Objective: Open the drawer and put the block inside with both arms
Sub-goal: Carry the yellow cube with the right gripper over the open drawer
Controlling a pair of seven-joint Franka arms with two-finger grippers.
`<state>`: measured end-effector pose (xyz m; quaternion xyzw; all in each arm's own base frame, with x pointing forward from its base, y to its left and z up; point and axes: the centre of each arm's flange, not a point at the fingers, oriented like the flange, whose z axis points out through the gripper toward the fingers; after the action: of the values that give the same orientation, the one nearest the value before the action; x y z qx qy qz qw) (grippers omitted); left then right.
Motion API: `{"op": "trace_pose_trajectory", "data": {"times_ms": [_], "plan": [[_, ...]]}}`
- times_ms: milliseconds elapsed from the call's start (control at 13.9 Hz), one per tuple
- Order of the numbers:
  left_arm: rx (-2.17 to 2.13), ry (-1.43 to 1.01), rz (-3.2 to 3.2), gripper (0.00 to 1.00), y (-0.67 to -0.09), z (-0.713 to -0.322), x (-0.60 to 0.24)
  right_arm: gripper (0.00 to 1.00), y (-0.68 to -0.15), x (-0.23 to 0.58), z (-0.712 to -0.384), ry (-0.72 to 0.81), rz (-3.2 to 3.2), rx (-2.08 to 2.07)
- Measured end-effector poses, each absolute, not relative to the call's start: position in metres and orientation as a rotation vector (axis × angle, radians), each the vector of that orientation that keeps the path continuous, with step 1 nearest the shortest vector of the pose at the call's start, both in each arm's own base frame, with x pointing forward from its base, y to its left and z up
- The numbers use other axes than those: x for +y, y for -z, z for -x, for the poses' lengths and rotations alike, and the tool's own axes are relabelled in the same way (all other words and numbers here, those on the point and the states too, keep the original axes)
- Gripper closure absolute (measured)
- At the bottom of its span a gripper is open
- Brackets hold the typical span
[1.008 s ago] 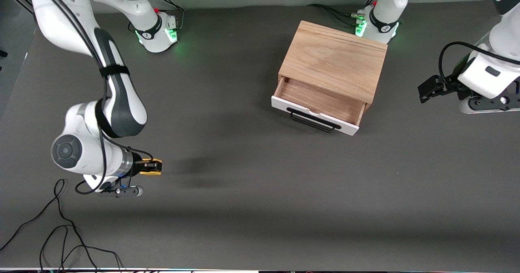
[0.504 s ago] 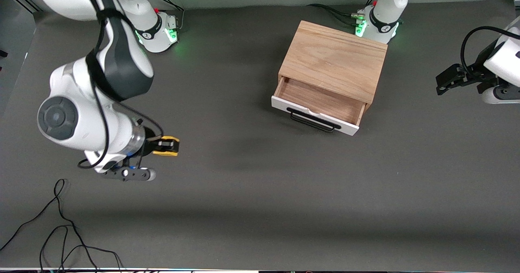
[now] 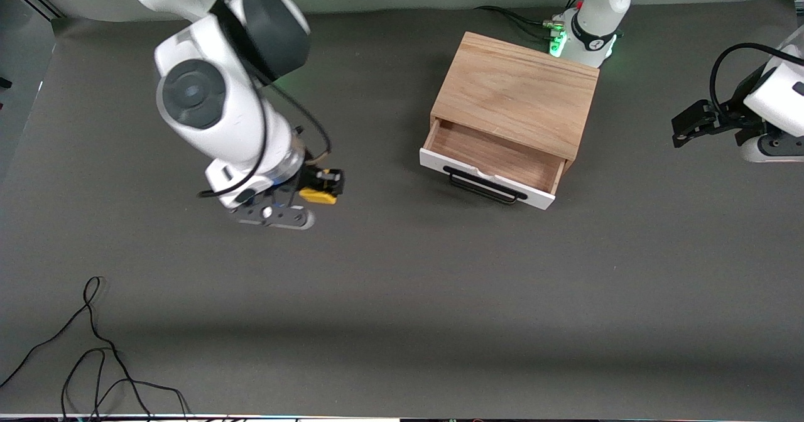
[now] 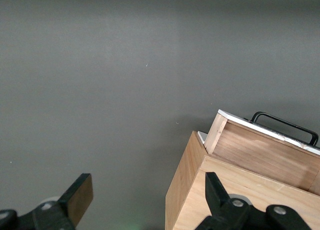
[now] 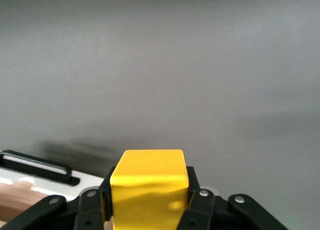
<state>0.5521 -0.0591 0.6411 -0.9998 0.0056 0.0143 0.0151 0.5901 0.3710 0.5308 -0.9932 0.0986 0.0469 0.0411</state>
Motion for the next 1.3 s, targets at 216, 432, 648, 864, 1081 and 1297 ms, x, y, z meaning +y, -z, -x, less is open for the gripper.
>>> {"op": "trace_pose_trajectory", "data": {"times_ms": [216, 432, 648, 864, 1081, 1297], "plan": [[0.037, -0.046, 3.111, 0.0, -0.641, -0.552, -0.058, 0.45, -0.535, 0.407, -0.57, -0.118, 3.025, 0.349], [0.044, -0.055, 3.11, 0.0, -0.64, -0.552, -0.055, 0.45, -0.53, 0.453, -0.554, -0.042, 2.966, 0.387], [0.029, -0.069, 3.108, 0.0, -0.639, -0.55, -0.049, 0.45, -0.489, 0.525, -0.519, -0.08, 2.914, 0.406], [0.026, -0.073, 3.107, 0.0, -0.639, -0.549, -0.047, 0.45, -0.438, 0.582, -0.482, -0.094, 2.933, 0.409], [0.038, -0.078, 3.105, 0.0, -0.641, -0.542, -0.05, 0.45, -0.399, 0.613, -0.457, -0.096, 2.959, 0.402], [0.043, -0.074, 3.104, 0.0, -0.642, -0.54, -0.052, 0.45, -0.378, 0.62, -0.454, -0.104, 2.965, 0.424]]}}
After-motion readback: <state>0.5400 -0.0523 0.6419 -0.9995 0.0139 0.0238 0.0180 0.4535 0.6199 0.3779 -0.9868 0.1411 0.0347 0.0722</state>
